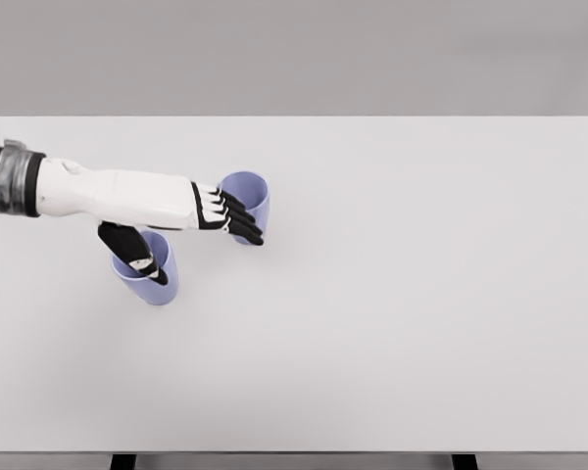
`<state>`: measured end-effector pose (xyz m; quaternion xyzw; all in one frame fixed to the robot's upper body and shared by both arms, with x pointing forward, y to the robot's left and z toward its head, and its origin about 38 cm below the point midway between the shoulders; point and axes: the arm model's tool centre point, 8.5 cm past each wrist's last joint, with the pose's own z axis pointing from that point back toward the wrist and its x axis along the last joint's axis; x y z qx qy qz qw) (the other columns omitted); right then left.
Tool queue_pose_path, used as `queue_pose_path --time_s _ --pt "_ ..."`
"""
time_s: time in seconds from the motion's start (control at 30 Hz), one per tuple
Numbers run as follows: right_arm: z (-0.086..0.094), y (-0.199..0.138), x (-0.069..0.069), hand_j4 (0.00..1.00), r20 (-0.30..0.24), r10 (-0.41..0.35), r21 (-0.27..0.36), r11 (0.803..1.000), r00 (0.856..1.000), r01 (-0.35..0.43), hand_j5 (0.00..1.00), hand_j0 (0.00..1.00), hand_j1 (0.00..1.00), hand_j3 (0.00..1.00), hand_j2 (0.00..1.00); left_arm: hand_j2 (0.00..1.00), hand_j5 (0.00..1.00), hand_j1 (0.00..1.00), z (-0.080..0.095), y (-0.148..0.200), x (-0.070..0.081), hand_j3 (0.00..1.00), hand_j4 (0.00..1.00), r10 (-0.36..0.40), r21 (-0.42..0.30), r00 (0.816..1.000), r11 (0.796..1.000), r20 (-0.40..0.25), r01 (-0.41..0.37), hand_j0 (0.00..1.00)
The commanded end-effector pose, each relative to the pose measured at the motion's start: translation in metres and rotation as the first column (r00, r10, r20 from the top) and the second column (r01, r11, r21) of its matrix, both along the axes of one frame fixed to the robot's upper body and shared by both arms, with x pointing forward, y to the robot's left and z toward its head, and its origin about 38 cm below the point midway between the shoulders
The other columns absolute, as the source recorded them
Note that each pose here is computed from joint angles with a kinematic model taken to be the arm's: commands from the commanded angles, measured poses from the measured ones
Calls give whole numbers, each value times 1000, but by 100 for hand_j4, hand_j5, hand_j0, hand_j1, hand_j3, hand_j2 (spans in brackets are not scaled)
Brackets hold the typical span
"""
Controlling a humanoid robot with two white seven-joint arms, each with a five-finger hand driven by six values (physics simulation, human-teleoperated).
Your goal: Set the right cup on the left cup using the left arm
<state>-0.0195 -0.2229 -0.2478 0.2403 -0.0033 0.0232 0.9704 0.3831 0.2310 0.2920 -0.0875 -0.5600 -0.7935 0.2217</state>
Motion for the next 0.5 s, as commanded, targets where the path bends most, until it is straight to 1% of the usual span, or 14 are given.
queue_pose_path --time_s 0.0,0.03,0.07,0.1,0.17,0.2,0.23,0.27,0.3,0.33,0.4,0.47 --pt "0 0 0 100 0 4 1 1000 1000 -4 100 100 100 100 100 100 100 100 -2 0 0 100 100 2 -1 1000 1000 -11 -2 100" --pt "0 0 0 100 -1 0 0 1000 1000 0 100 100 100 100 100 100 100 100 7 -1 4 100 100 5 -2 1000 1000 12 -5 100" --pt "0 0 -1 100 -2 -1 0 1000 1000 1 100 100 100 100 100 100 100 100 14 1 11 100 100 21 -3 999 1000 29 -20 100" --pt "0 0 0 100 -2 -4 1 1000 1000 4 100 100 100 100 100 100 100 100 20 3 27 100 100 52 -9 998 999 43 -52 100" --pt "0 0 -1 100 -2 -1 0 1000 1000 1 100 100 100 100 100 100 100 100 18 -3 53 100 100 93 -20 995 996 43 -92 100" --pt "0 0 0 100 -1 -1 1 1000 1000 1 100 100 100 100 100 100 100 100 19 -5 57 100 100 97 -22 994 995 44 -97 100" --pt "0 0 0 100 -1 -4 1 1000 1000 4 100 100 100 100 100 100 100 100 21 -6 58 100 100 98 -33 994 995 43 -97 100" --pt "0 0 0 100 -2 -4 1 1000 1000 4 100 100 100 100 100 100 100 100 27 -11 59 100 100 89 -48 995 995 46 -87 100" --pt "0 0 0 100 -2 -4 1 1000 1000 4 100 100 100 100 100 100 100 100 32 -15 63 100 100 89 -53 995 995 55 -86 100" --pt "0 0 0 100 -2 -4 1 1000 1000 4 100 100 100 100 100 100 100 100 35 -19 71 100 100 97 -61 994 994 59 -93 100" --pt "0 0 0 100 -2 -4 1 1000 1000 4 100 100 100 100 100 100 100 100 33 -24 79 100 100 105 -62 993 993 57 -101 100" --pt "0 0 0 100 -1 -4 1 1000 1000 4 100 100 100 100 100 100 100 100 30 -23 83 100 100 114 -51 992 992 57 -111 100"
